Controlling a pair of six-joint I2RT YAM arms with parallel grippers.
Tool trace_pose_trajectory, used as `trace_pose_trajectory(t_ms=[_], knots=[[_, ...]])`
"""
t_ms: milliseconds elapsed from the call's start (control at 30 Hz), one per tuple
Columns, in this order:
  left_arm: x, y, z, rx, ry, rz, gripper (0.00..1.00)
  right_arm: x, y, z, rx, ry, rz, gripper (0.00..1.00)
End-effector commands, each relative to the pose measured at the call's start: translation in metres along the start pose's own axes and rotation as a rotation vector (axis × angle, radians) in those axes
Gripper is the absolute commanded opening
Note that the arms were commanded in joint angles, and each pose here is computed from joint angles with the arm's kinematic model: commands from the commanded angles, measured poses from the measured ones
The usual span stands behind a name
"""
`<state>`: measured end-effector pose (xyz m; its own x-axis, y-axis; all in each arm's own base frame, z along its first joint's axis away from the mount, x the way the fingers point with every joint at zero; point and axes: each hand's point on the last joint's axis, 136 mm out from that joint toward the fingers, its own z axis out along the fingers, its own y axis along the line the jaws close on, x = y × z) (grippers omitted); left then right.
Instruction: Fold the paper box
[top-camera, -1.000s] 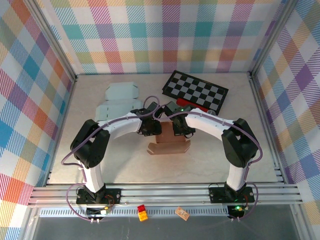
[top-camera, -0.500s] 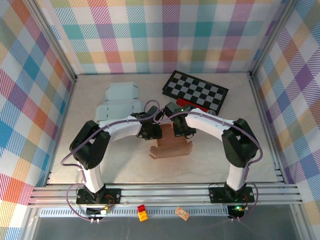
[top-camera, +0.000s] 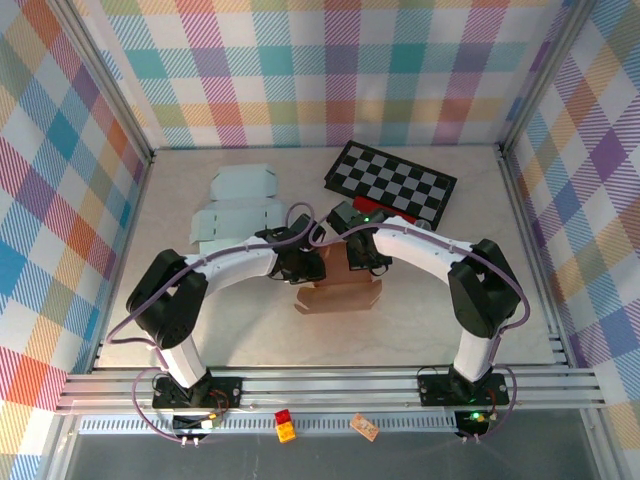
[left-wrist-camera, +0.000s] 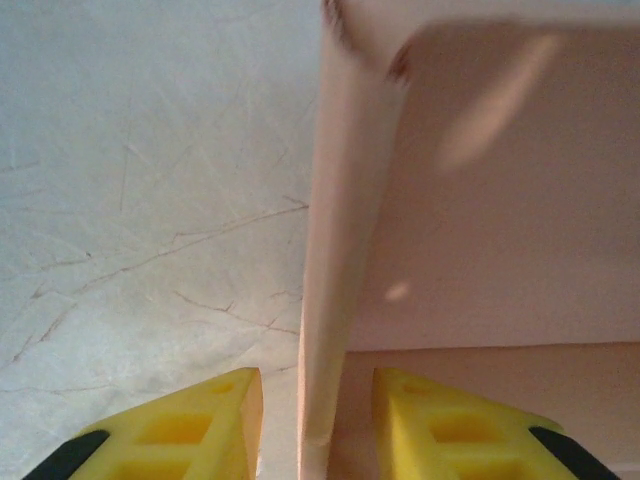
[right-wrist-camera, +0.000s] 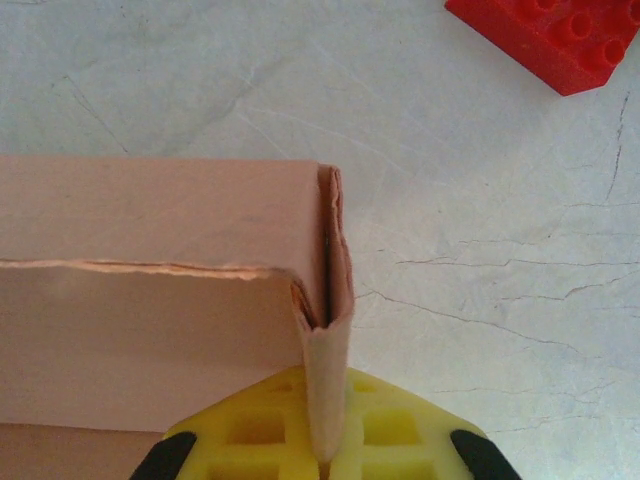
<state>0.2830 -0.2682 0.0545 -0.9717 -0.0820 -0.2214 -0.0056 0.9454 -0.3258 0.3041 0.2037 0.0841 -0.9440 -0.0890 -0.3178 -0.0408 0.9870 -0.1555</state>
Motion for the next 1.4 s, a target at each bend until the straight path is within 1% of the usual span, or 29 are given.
trace_pose_trajectory(t_ms=[0, 200, 333, 467, 533, 633, 767, 833, 933, 1067, 1100, 1167, 1200, 1267, 1367], knots=[[0.014, -0.003, 0.004, -0.008, 0.026, 0.019, 0.31, 0.001, 0.000, 0.000, -0.003, -0.001, 0.019, 0.00], [0.005, -0.001, 0.015, -0.040, 0.000, 0.036, 0.17, 0.003, 0.000, -0.001, -0.008, 0.000, 0.015, 0.00], [0.003, -0.005, 0.019, -0.040, 0.008, 0.044, 0.15, 0.003, 0.000, -0.001, -0.010, 0.001, 0.014, 0.00], [0.007, -0.001, 0.025, -0.071, 0.016, 0.051, 0.14, 0.003, 0.000, -0.002, -0.010, -0.001, 0.015, 0.00], [0.008, 0.003, 0.025, -0.104, 0.012, 0.059, 0.11, 0.002, -0.001, -0.002, -0.011, -0.004, 0.019, 0.00], [0.008, 0.013, 0.021, -0.193, -0.003, 0.075, 0.00, 0.001, -0.002, -0.004, -0.011, -0.010, 0.029, 0.00], [0.011, 0.027, 0.015, -0.337, -0.032, 0.076, 0.00, 0.003, -0.003, -0.005, -0.012, -0.011, 0.044, 0.00], [0.015, 0.030, 0.013, -0.377, -0.040, 0.074, 0.00, 0.004, -0.003, -0.006, -0.016, -0.009, 0.055, 0.00], [0.015, 0.025, 0.011, -0.377, -0.058, 0.069, 0.00, 0.006, -0.002, -0.005, -0.021, -0.002, 0.061, 0.00], [0.008, 0.009, 0.005, -0.331, -0.087, 0.079, 0.00, 0.008, -0.001, -0.004, -0.025, 0.006, 0.067, 0.00], [0.006, 0.004, 0.002, -0.316, -0.095, 0.084, 0.04, 0.008, -0.002, -0.003, -0.024, 0.007, 0.070, 0.00], [0.001, -0.002, -0.006, -0.286, -0.118, 0.086, 0.19, 0.009, -0.001, -0.003, -0.025, 0.008, 0.072, 0.00], [-0.001, -0.006, -0.013, -0.270, -0.132, 0.087, 0.24, 0.009, -0.002, -0.003, -0.024, 0.010, 0.075, 0.00], [-0.004, -0.015, -0.023, -0.226, -0.146, 0.089, 0.31, 0.010, -0.002, -0.002, -0.023, 0.009, 0.080, 0.00], [-0.003, -0.027, -0.031, -0.159, -0.137, 0.095, 0.35, 0.011, -0.001, 0.000, -0.023, 0.016, 0.086, 0.00]])
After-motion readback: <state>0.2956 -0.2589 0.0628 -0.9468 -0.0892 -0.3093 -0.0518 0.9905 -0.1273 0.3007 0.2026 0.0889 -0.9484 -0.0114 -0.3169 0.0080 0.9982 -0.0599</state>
